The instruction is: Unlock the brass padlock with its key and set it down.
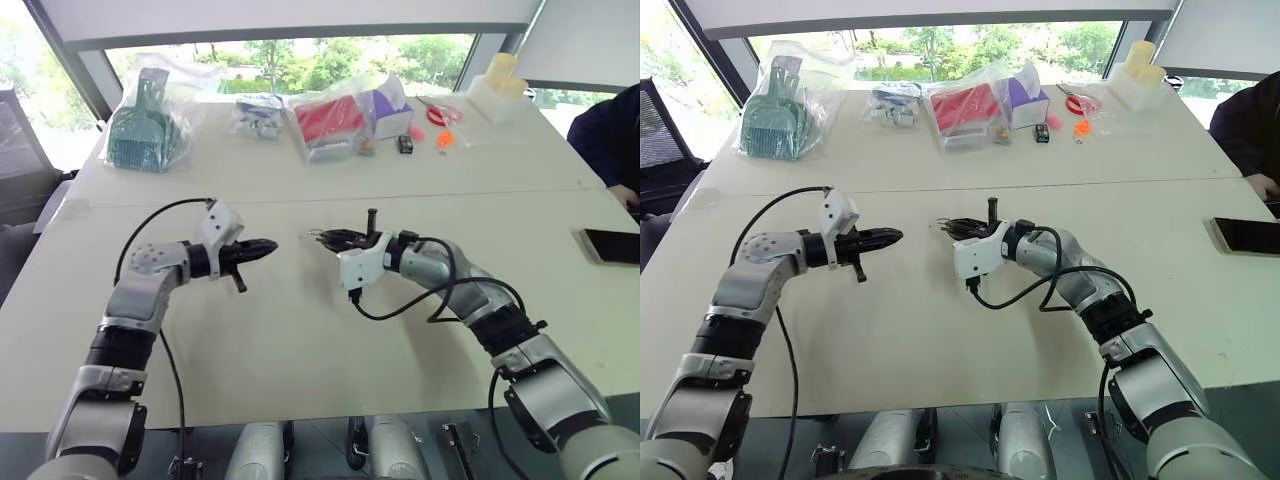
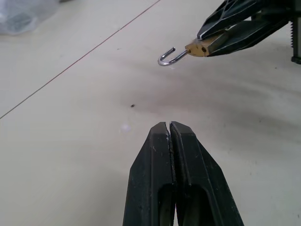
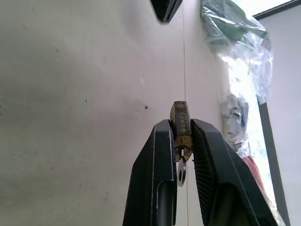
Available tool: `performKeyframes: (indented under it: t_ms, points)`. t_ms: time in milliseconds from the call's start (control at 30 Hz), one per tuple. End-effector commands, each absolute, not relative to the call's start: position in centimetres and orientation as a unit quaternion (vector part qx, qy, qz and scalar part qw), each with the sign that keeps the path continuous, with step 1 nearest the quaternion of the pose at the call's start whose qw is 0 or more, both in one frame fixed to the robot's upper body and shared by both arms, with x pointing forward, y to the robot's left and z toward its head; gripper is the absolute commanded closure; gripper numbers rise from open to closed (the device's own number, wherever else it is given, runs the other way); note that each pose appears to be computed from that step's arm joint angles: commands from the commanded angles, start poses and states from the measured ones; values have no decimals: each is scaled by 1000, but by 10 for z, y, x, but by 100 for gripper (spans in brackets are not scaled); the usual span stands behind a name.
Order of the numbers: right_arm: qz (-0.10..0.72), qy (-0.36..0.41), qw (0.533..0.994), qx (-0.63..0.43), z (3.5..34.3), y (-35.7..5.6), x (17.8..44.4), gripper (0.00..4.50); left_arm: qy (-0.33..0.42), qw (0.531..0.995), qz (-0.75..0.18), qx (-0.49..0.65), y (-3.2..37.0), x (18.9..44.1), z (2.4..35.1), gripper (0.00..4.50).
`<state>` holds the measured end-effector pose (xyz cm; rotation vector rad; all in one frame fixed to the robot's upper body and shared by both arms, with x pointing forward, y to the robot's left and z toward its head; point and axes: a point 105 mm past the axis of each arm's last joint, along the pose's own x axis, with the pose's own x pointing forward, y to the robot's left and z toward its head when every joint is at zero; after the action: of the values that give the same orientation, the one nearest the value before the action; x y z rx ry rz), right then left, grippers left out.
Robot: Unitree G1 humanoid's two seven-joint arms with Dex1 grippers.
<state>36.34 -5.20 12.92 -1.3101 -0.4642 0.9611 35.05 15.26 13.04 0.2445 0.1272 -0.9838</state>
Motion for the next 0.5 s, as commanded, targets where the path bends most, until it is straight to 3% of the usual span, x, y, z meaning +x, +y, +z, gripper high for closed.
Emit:
performKeyframes:
  t_ms: [33,67,167,367,467,500]
  points:
    - [430,-222,652,-585,127,-46,364,417,29,879,-461,115,154,345,149,442]
    - [431,-223,651,-584,126,-46,364,417,28,881,-458,113,155,342,150,442]
    - [436,-224,650,-581,123,-45,363,303,24,887,-450,105,155,336,152,450]
    - [468,-200,633,-583,118,-52,351,1,26,899,-430,74,157,322,152,450]
    - [485,-174,629,-583,125,-64,343,1,28,899,-432,68,157,313,154,450]
    - [481,-164,648,-567,134,-70,342,1,30,898,-434,68,157,311,153,450]
